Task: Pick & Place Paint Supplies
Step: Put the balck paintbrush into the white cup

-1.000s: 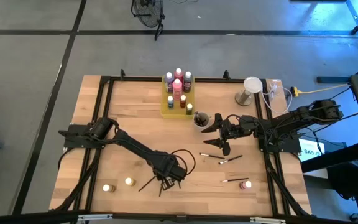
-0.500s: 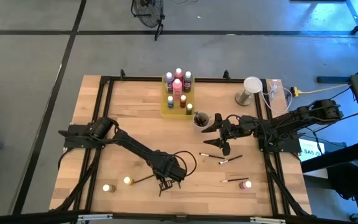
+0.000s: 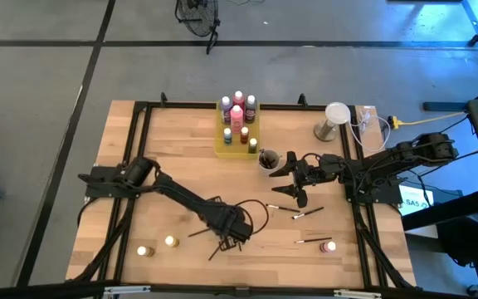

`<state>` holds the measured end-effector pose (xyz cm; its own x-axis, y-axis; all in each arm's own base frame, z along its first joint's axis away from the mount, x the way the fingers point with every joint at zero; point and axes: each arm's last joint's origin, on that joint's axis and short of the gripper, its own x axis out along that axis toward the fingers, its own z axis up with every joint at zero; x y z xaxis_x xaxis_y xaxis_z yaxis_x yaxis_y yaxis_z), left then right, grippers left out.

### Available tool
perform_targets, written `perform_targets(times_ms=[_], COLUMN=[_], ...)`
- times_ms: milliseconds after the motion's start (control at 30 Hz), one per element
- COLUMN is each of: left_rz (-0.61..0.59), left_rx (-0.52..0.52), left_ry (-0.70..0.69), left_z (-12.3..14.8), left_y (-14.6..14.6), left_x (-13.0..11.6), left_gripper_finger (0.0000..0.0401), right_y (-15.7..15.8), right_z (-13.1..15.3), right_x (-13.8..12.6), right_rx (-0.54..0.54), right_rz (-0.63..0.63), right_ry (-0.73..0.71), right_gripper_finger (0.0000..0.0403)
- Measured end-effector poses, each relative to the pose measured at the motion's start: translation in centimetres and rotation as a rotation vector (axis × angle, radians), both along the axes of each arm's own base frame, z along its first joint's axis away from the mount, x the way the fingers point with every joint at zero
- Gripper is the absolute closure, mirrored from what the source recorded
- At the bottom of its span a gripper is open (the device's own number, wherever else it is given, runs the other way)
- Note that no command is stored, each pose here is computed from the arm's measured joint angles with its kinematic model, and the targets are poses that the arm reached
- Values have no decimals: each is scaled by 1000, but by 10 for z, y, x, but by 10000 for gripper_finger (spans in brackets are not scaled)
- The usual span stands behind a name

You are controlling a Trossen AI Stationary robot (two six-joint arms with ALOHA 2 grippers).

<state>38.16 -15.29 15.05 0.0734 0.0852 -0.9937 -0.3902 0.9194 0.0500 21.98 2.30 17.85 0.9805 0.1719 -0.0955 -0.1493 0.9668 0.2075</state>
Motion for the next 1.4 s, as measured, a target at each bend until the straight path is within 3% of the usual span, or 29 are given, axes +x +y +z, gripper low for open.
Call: perform_targets(times_ms=[367, 533, 733, 933, 1067, 1267, 1400], left_rz=[-15, -11, -12, -65, -161, -325, -361], left_rx=[-13, 18, 63, 186, 181, 218, 264], left_ry=[5, -66, -203, -420, -600, -957, -1119], left_z=[7, 28, 72, 132, 169, 218, 233], left_y=[0, 3, 9, 22, 25, 25, 22], left_x=[-3, -5, -15, -33, -39, -35, -25], left_gripper_finger=[399, 399, 399, 399, 399, 399, 399], right_y=[0, 0, 0, 7, 16, 28, 34], right_z=[0, 0, 3, 12, 17, 21, 26], right_x=[0, 0, 0, 0, -2, -5, -7], right_rx=[-1, 0, 3, -14, -49, -114, -109], right_rz=[0, 0, 3, 38, 78, 126, 151], right_ry=[4, 4, -35, -127, -191, -257, -302], right_gripper_finger=[160, 160, 160, 160, 160, 160, 160])
